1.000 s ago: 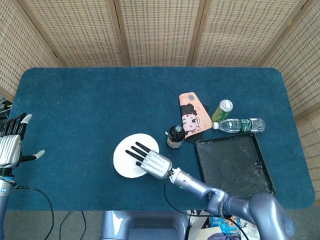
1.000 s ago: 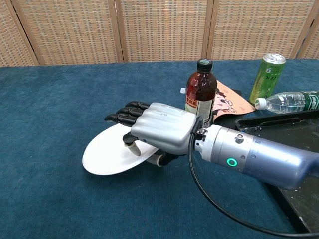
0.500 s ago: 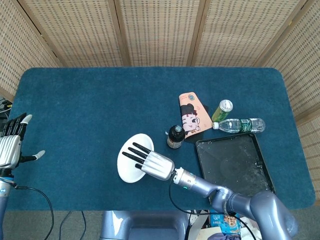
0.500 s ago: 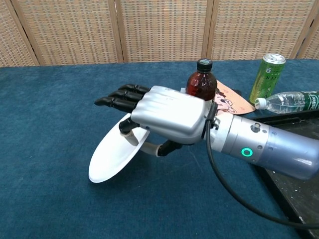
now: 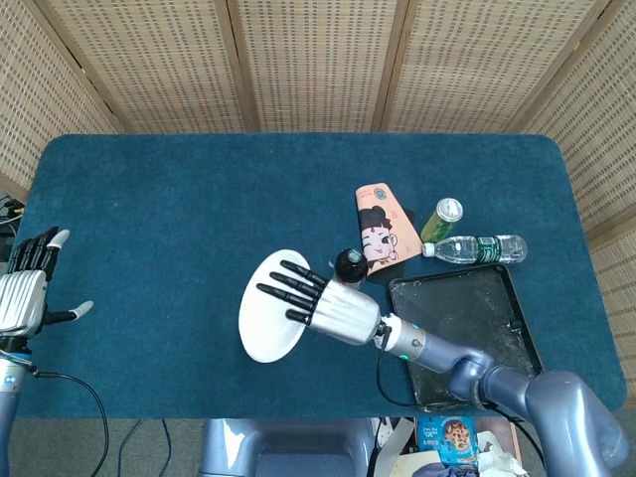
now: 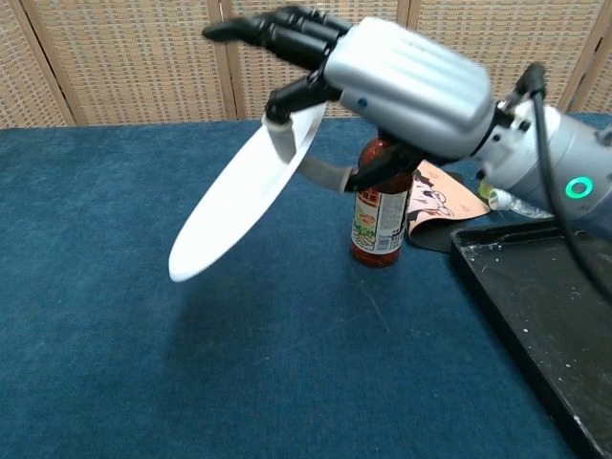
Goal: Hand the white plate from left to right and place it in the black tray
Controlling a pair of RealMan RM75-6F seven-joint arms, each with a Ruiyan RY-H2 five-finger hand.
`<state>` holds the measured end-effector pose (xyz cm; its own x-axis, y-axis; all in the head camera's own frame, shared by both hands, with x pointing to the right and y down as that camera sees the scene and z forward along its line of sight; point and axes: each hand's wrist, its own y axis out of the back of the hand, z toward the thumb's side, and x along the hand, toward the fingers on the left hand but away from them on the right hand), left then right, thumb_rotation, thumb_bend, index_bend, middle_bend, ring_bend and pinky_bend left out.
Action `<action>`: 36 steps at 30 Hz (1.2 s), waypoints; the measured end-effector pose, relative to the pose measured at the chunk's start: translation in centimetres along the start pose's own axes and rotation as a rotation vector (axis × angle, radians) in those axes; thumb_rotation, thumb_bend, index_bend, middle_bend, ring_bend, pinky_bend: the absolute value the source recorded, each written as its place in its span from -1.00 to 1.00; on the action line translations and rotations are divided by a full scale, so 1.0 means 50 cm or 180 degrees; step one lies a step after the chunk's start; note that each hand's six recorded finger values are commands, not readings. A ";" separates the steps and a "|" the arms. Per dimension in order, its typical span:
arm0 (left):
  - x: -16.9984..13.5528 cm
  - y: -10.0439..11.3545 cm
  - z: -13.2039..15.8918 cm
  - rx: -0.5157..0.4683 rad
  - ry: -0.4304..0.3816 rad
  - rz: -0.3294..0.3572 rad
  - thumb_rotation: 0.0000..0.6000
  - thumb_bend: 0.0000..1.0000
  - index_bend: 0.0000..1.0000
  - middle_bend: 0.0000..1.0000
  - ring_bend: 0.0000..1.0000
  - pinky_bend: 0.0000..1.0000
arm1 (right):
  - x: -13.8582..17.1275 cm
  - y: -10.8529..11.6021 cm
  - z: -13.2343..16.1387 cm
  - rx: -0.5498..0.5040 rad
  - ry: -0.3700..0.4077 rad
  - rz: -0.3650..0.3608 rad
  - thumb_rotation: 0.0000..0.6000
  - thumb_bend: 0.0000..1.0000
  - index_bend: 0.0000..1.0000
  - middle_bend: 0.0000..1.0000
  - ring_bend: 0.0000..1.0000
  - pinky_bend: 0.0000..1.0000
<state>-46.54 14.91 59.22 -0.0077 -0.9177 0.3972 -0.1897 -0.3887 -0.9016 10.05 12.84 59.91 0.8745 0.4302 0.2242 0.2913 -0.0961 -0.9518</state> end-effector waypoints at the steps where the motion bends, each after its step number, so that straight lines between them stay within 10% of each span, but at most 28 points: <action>1: 0.000 -0.001 0.000 0.0002 0.0000 -0.0001 1.00 -1.00 -1.00 -1.00 -1.00 -1.00 | 0.003 0.015 -0.008 0.0012 0.0002 -0.0055 1.00 -0.05 0.28 -1.00 -1.00 -1.00; 9: 0.000 -0.004 0.008 0.0035 -0.0026 -0.0002 1.00 -1.00 -1.00 -1.00 -1.00 -1.00 | 0.045 0.154 -0.092 0.0209 -0.0122 -0.0472 1.00 -0.05 0.28 -1.00 -1.00 -1.00; 16: -0.007 0.009 0.014 0.0043 -0.0062 0.0040 1.00 -1.00 -1.00 -1.00 -1.00 -1.00 | 0.161 0.239 -0.177 0.0483 -0.0514 -0.0319 1.00 -0.05 0.28 -1.00 -1.00 -1.00; 28: -0.017 0.029 0.018 0.0004 -0.0090 0.0107 1.00 -1.00 -1.00 -1.00 -1.00 -1.00 | 0.380 0.275 -0.219 0.0701 -0.1016 0.0155 1.00 -0.05 0.29 -0.98 -1.00 -1.00; 36: -0.021 0.030 0.025 -0.0006 -0.0120 0.0115 1.00 -1.00 -1.00 -1.00 -1.00 -1.00 | 0.477 0.204 -0.164 0.0508 -0.1030 0.0669 1.00 -0.05 0.29 -0.98 -1.00 -1.00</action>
<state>-45.59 15.18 57.24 0.0226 -0.9336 0.3576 -0.1917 -0.3551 -0.9150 37.06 14.77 57.27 0.7340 0.6784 -0.0316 0.0333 -0.0824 -0.9960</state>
